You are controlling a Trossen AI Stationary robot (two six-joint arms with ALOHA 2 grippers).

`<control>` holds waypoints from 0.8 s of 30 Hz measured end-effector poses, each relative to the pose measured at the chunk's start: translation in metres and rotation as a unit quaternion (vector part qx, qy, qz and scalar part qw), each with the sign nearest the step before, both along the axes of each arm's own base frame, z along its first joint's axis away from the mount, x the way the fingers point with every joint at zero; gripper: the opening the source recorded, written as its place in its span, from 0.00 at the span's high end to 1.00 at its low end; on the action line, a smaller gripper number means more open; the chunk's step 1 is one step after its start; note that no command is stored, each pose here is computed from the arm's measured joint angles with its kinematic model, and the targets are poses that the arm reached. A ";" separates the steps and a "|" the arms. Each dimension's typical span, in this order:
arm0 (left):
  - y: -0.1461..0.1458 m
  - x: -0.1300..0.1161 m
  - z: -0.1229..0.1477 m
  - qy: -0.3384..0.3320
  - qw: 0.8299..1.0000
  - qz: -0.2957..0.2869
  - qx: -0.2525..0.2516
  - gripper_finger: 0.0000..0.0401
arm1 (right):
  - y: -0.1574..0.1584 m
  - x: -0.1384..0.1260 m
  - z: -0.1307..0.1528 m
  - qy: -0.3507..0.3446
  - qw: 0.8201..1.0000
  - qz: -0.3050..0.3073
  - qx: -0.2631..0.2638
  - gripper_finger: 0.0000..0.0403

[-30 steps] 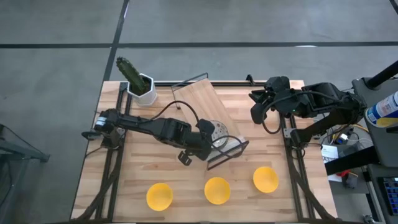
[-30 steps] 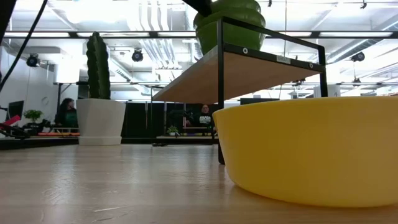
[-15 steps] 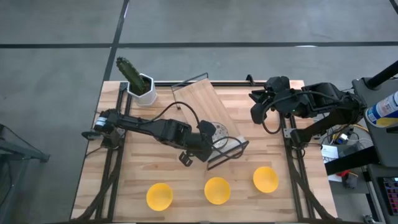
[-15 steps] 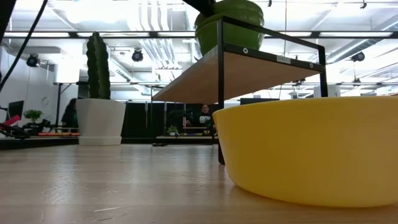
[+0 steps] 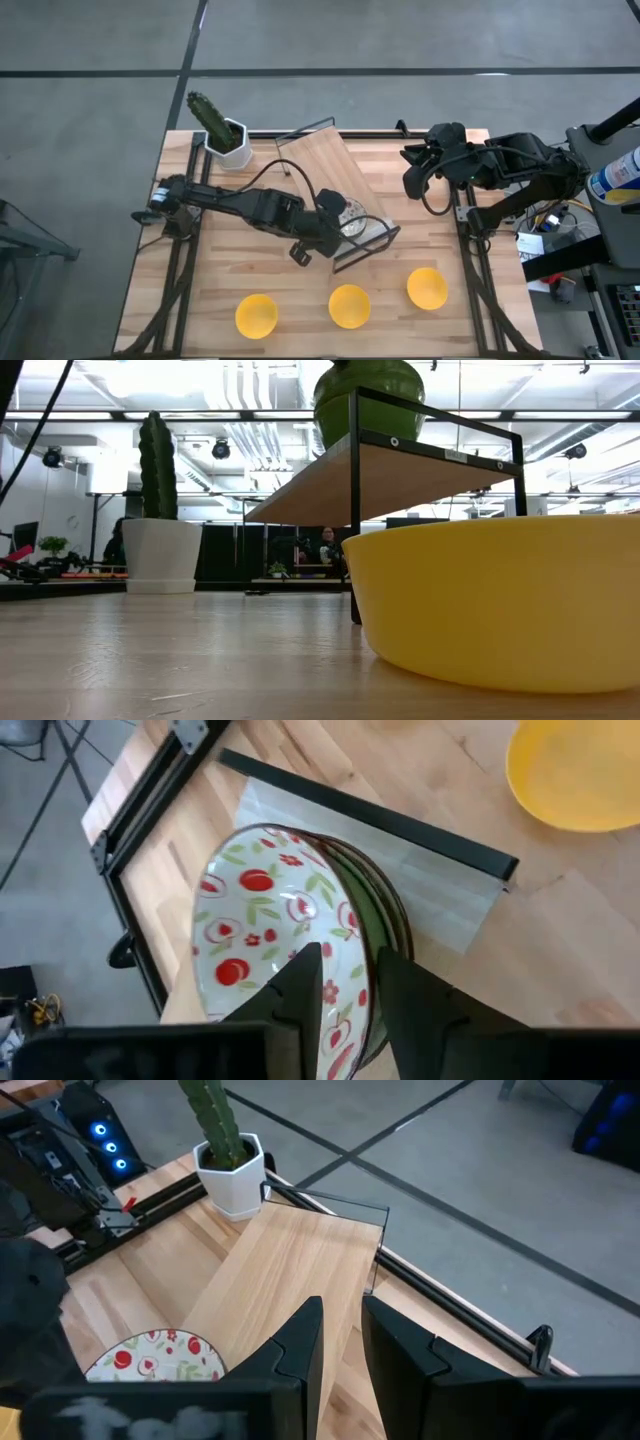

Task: Pick & Place Mini bowls
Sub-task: Stack the patterned bowl on the other white patterned bowl on the shelf

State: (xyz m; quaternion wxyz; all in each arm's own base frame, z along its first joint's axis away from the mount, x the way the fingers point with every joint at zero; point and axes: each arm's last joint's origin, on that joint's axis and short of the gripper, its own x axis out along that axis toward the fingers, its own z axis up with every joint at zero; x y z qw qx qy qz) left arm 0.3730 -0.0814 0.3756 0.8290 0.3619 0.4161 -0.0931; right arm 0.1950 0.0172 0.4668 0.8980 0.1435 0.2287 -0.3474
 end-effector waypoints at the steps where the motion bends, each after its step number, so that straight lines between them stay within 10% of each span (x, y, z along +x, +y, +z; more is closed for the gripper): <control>1: 0.000 -0.001 0.002 -0.003 1.000 0.001 -0.006 0.77 | 0.000 0.000 0.000 0.000 1.000 0.000 0.000 0.83; 24: 0.000 0.000 0.003 -0.022 0.999 0.027 -0.016 0.77 | 0.000 0.000 0.000 0.002 1.000 0.001 -0.001 0.83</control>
